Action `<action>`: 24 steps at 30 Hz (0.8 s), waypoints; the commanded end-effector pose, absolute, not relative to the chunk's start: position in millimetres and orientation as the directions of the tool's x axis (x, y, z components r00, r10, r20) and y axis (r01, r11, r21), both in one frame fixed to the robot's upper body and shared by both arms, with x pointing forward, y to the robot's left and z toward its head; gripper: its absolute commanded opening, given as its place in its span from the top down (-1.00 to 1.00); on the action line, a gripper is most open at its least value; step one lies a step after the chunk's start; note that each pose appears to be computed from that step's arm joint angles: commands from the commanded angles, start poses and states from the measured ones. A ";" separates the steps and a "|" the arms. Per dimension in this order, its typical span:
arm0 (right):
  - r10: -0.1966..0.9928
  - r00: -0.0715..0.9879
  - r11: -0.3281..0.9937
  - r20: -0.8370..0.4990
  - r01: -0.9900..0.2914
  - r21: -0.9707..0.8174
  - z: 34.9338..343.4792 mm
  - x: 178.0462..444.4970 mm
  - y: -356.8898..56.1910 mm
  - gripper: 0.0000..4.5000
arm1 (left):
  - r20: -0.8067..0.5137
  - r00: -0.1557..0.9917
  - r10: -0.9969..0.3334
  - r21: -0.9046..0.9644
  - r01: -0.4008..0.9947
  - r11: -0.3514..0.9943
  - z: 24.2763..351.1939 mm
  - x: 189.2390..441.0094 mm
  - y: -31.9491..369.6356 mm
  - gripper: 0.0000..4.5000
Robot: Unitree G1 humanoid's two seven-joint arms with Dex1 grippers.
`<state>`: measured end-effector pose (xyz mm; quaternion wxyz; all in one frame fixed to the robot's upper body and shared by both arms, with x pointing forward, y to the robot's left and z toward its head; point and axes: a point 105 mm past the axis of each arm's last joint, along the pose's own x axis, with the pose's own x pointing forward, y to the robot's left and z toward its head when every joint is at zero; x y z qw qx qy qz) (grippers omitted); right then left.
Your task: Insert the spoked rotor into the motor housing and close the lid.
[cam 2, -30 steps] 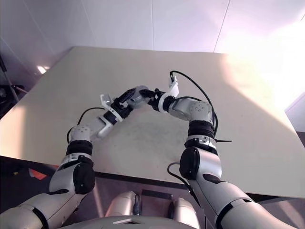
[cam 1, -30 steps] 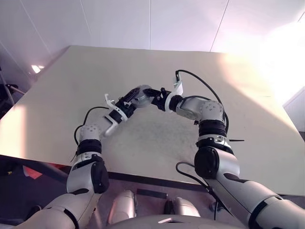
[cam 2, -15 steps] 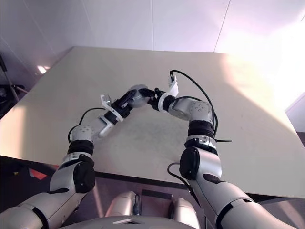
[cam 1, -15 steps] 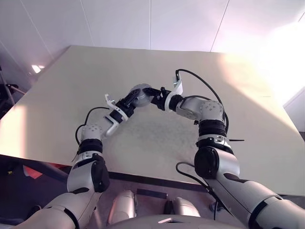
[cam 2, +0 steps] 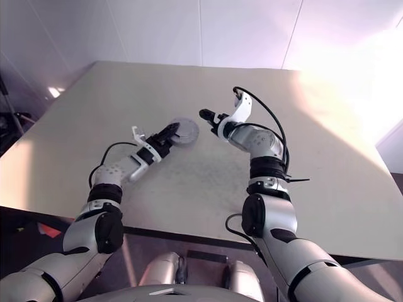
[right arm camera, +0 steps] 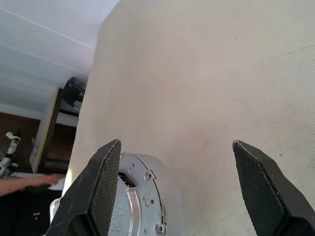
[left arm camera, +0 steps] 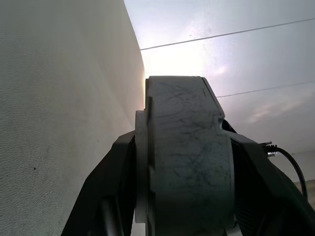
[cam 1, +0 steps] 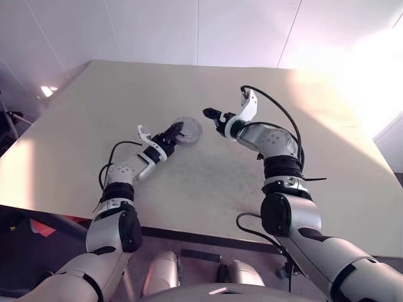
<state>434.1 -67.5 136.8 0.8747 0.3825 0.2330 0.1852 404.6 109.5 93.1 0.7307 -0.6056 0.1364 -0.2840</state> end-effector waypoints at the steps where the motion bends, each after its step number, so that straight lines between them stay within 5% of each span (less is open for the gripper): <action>1: 0.493 0.837 0.647 -0.239 -0.168 0.744 144.5 437.0 -69.0 -0.83 | 0.211 0.844 -0.494 -0.937 0.318 0.144 112.8 412.9 137.9 -0.09; 12: 0.498 0.830 0.652 -0.252 -0.166 0.740 139.7 436.9 -68.0 -0.83 | 0.132 0.969 -0.208 -0.942 0.188 0.277 98.6 412.3 222.6 -0.09; 21: 0.523 0.812 0.649 -0.259 -0.183 0.738 137.2 436.5 -57.6 -0.83 | 0.114 0.988 -0.109 -0.906 0.148 0.398 99.0 410.0 255.5 -0.09; 24: 0.528 0.805 0.657 -0.269 -0.187 0.730 135.3 436.5 -54.2 -0.84 | 0.135 0.986 -0.101 -0.885 0.166 0.436 107.6 408.3 267.1 -0.35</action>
